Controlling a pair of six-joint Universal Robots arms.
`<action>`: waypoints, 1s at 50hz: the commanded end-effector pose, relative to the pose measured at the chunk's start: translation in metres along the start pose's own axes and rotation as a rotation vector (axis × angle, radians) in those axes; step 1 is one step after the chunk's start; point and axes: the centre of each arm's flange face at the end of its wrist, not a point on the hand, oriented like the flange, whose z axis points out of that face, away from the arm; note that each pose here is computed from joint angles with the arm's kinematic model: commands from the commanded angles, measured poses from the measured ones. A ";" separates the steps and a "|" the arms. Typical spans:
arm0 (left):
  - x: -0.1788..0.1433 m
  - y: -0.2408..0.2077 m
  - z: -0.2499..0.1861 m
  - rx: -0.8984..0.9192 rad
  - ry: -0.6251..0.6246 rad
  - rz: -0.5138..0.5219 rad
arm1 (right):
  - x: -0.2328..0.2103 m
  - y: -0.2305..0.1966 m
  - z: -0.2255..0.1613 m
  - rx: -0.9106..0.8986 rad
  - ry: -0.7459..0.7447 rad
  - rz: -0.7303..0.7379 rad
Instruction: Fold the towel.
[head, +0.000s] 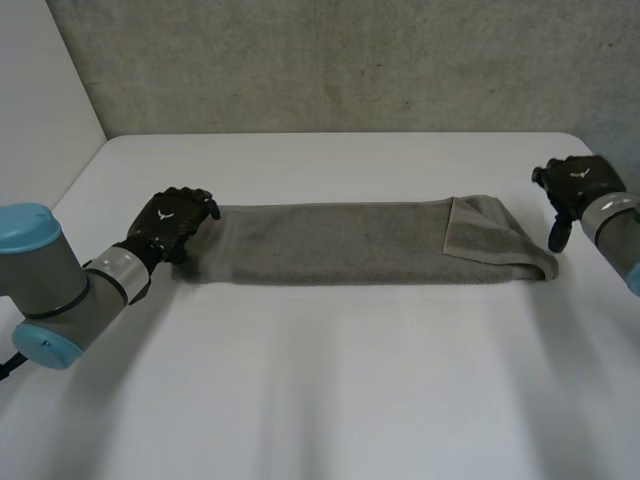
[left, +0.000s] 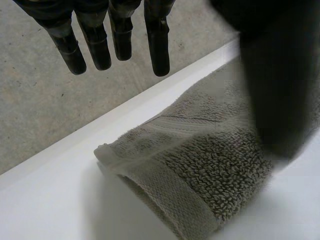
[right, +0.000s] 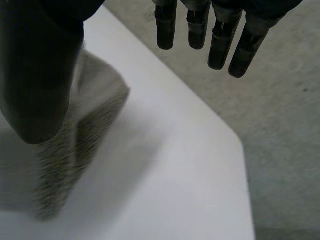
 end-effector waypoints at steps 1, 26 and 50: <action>0.004 0.009 0.002 -0.022 -0.002 -0.008 | -0.024 0.024 -0.005 -0.065 -0.116 0.006; 0.003 0.017 0.005 -0.042 -0.030 -0.012 | 0.006 0.053 0.043 -0.008 0.193 0.241; 0.010 0.028 0.001 -0.102 -0.012 -0.036 | -0.005 0.058 0.035 -0.068 0.133 0.254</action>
